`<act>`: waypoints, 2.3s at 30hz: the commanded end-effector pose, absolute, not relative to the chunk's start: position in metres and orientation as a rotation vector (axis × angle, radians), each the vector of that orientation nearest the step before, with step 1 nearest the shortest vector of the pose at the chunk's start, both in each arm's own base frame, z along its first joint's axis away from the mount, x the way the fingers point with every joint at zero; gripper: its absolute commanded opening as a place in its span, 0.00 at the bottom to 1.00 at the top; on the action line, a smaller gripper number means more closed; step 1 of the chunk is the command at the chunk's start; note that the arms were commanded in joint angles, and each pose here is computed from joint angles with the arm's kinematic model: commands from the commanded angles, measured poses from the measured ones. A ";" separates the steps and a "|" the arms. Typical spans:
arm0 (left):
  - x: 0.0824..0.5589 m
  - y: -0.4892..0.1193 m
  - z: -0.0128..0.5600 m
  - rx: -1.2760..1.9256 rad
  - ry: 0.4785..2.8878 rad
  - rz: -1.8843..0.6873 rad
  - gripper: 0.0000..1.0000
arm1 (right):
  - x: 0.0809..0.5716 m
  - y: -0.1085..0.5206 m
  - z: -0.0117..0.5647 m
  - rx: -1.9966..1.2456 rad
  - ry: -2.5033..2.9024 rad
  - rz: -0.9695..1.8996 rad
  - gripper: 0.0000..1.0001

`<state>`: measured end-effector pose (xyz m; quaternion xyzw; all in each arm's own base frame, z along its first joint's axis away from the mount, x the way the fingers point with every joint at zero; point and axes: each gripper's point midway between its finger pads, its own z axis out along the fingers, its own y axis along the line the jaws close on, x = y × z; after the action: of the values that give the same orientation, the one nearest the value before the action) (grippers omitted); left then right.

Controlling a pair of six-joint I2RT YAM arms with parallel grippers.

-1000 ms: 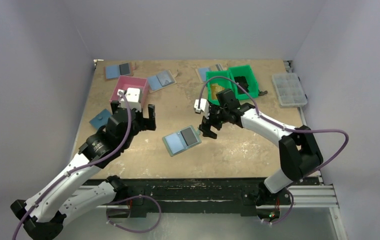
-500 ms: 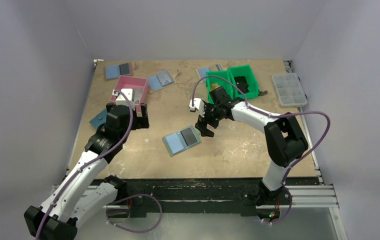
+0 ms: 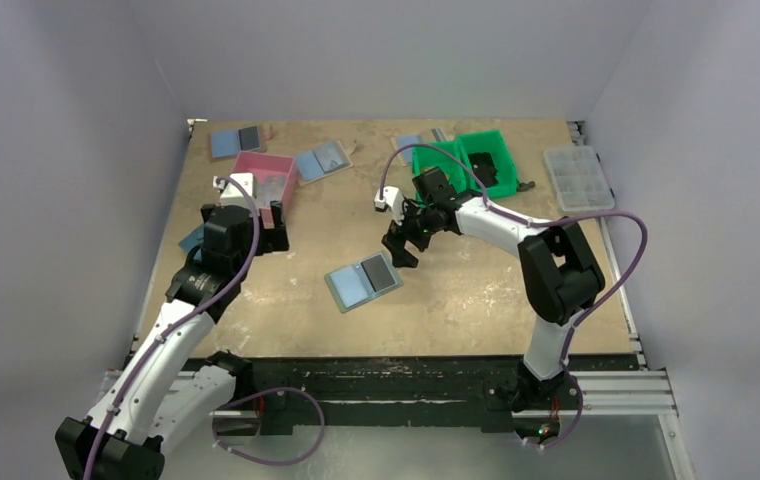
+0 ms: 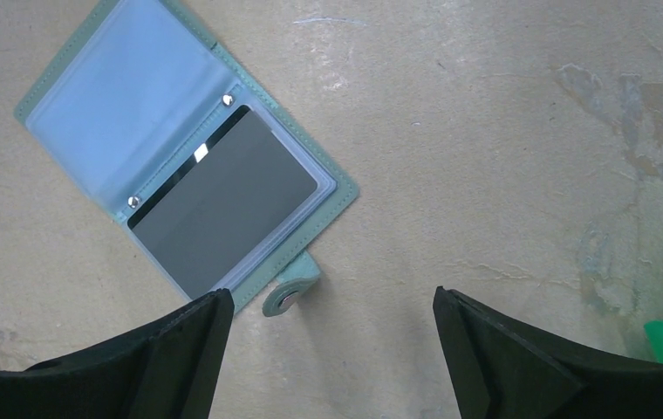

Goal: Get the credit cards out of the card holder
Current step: Move the card holder to the center of the board, then reset both arms

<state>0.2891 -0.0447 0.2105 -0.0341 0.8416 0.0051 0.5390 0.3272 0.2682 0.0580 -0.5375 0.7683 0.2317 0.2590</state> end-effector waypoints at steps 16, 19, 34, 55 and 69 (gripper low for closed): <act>0.294 -0.030 0.224 -0.125 1.940 0.045 0.99 | 0.334 0.274 0.043 -1.391 2.184 0.589 0.36; 0.294 -0.030 0.224 -0.126 1.941 0.047 0.99 | 0.337 0.288 0.053 -1.371 2.157 0.665 0.00; 0.293 -0.028 0.223 -0.133 1.944 0.055 0.99 | 0.547 0.282 0.148 -1.038 1.902 0.051 0.00; 0.292 -0.030 0.226 -0.131 1.932 0.037 0.99 | 0.465 0.213 0.268 -0.776 1.843 0.690 0.99; 0.291 -0.086 0.254 -0.199 1.908 -0.386 0.99 | 0.382 0.119 0.302 -0.517 1.818 0.497 0.99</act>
<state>0.2868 -0.0529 0.2172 -0.0709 0.8347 -0.0537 0.5435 0.4048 0.1257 0.2760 -0.2297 0.7888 0.2310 0.5211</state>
